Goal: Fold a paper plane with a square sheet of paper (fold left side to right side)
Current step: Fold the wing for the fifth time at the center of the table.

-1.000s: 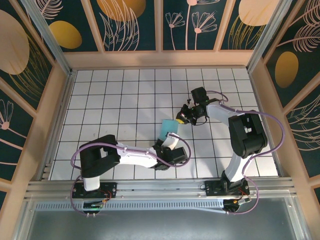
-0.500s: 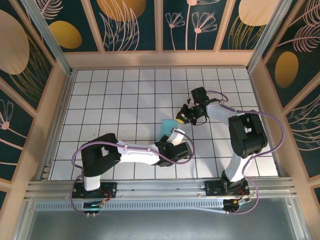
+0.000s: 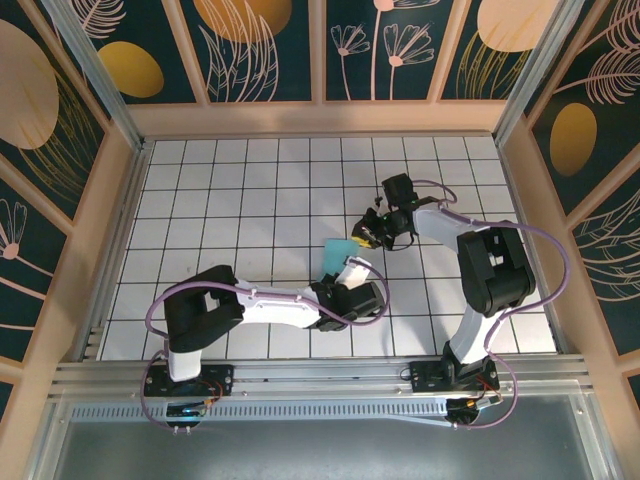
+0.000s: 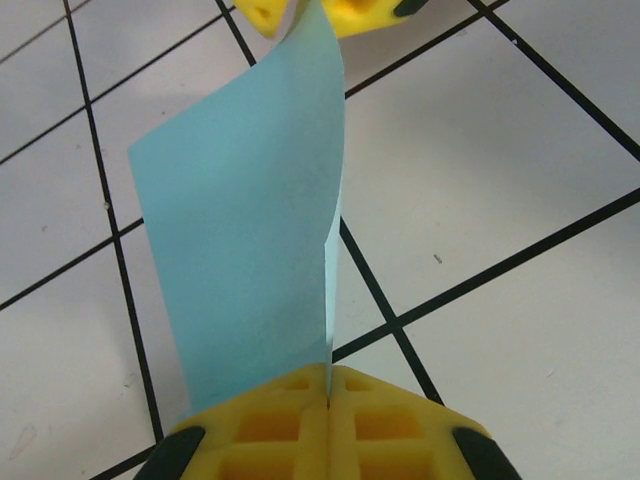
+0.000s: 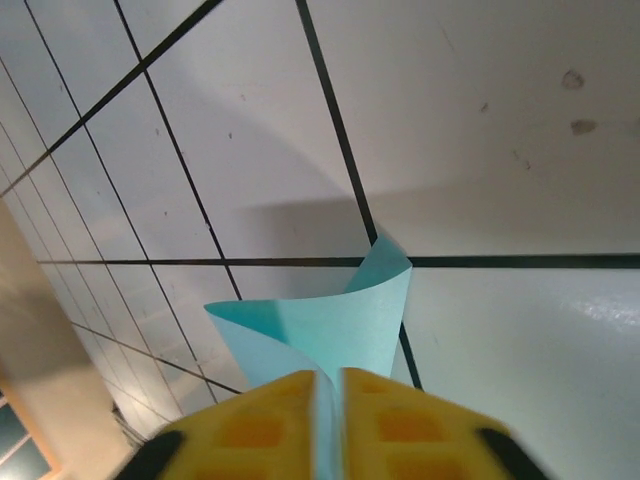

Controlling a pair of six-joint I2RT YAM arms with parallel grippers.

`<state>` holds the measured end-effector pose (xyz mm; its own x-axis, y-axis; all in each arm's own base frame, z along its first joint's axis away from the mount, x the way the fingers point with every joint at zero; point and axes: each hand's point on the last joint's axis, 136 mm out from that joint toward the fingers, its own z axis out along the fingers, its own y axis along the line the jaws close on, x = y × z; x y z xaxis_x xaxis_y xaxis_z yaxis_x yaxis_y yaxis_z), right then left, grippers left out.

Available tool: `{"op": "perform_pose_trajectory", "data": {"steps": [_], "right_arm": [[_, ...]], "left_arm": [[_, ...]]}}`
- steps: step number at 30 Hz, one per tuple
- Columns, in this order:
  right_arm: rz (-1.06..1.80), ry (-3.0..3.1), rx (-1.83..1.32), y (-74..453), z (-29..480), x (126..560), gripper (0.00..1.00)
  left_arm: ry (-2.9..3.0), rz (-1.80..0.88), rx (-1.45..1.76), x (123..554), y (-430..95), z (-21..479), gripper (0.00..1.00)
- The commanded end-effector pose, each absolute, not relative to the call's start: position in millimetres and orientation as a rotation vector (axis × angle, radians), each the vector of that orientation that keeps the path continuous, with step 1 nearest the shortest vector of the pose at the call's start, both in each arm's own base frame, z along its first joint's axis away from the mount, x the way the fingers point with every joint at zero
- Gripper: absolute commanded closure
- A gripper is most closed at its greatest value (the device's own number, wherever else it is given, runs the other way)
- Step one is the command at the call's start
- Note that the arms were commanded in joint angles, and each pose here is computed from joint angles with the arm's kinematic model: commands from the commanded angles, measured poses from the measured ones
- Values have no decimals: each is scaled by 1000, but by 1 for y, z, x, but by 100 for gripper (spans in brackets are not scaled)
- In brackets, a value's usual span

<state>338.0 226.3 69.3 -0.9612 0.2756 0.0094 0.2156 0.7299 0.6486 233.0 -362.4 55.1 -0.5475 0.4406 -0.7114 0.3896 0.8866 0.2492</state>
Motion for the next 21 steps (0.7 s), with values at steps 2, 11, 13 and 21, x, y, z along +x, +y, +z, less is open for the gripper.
{"op": "perform_pose_trajectory", "data": {"steps": [2, 11, 13, 21], "right_arm": [[967, 2657, 348, 209, 114, 366, 61], [769, 2409, 369, 130, 158, 374, 34], [757, 2395, 338, 125, 157, 368, 34], [910, 2357, 211, 144, 139, 342, 35]], "left_arm": [[2251, -15, 554, 236, -366, 58, 100], [2350, -298, 427, 241, -364, 64, 100], [2367, -401, 387, 242, -367, 67, 100], [2419, -722, 228, 243, -359, 68, 100]]}}
